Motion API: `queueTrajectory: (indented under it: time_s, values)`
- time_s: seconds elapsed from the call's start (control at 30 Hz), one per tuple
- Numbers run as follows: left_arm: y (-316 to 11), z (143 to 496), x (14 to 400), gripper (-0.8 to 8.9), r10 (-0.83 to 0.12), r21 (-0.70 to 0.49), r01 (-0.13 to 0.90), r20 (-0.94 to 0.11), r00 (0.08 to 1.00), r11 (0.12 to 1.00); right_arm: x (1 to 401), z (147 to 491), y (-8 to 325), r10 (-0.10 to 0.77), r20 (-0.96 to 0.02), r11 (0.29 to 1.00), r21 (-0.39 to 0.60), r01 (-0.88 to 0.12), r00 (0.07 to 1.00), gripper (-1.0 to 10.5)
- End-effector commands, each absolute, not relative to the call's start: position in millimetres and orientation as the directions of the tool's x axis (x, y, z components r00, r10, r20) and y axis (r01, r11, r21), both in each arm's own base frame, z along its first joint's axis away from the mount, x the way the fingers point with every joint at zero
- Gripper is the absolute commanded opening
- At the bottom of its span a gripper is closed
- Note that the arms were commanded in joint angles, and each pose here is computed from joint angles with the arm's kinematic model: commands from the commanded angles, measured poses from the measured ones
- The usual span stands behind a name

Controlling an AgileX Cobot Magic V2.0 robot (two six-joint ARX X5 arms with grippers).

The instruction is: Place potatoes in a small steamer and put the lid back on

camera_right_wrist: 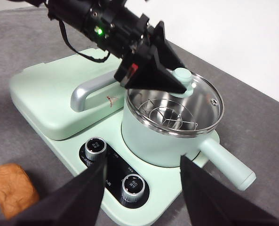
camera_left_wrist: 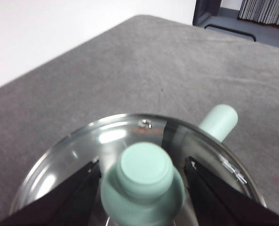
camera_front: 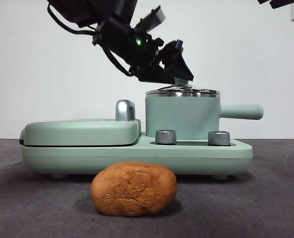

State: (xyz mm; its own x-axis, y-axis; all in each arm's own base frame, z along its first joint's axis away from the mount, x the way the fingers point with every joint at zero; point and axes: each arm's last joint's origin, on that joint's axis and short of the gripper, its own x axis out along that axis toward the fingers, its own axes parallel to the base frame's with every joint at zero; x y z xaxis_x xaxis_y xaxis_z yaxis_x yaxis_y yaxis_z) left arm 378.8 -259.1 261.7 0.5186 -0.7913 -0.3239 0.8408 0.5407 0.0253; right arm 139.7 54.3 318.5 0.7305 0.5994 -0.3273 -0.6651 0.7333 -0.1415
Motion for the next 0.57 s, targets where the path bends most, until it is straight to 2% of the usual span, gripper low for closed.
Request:
queueTrajectory:
  time_s: [0.03,0.13,0.27,0.37,0.5,0.57]
  values:
    - [-266.5,256.9,383.3,2.78,-0.797,0.029,0.846,-0.320,0.512,0.532,140.2,324.2,55.3,0.603,-0.309,0.737,-0.139,-0.662,0.736,2.5]
    - [-266.7,255.7,383.6,2.68,-0.797,0.028,0.846,-0.322,0.511,0.532,140.2,324.3,55.3,0.603,-0.309,0.737,-0.140,-0.662,0.736,2.5]
    - [-268.2,255.9,382.7,1.72,-0.799,0.030,0.848,-0.321,0.509,0.528,140.2,324.3,55.3,0.603,-0.309,0.737,-0.139,-0.662,0.736,2.5]
    - [-268.3,256.1,382.7,1.65,-0.799,0.048,0.851,-0.319,0.510,0.523,140.2,324.3,55.3,0.603,-0.309,0.737,-0.139,-0.662,0.736,2.5]
    - [-269.0,256.1,382.2,0.17,-0.800,0.068,0.854,-0.320,0.508,0.515,140.1,324.2,55.3,0.603,-0.309,0.737,-0.139,-0.662,0.736,2.5]
    - [-269.0,256.0,382.2,0.15,-0.800,0.081,0.856,-0.320,0.508,0.511,140.1,324.2,55.3,0.603,-0.309,0.737,-0.139,-0.662,0.736,2.5]
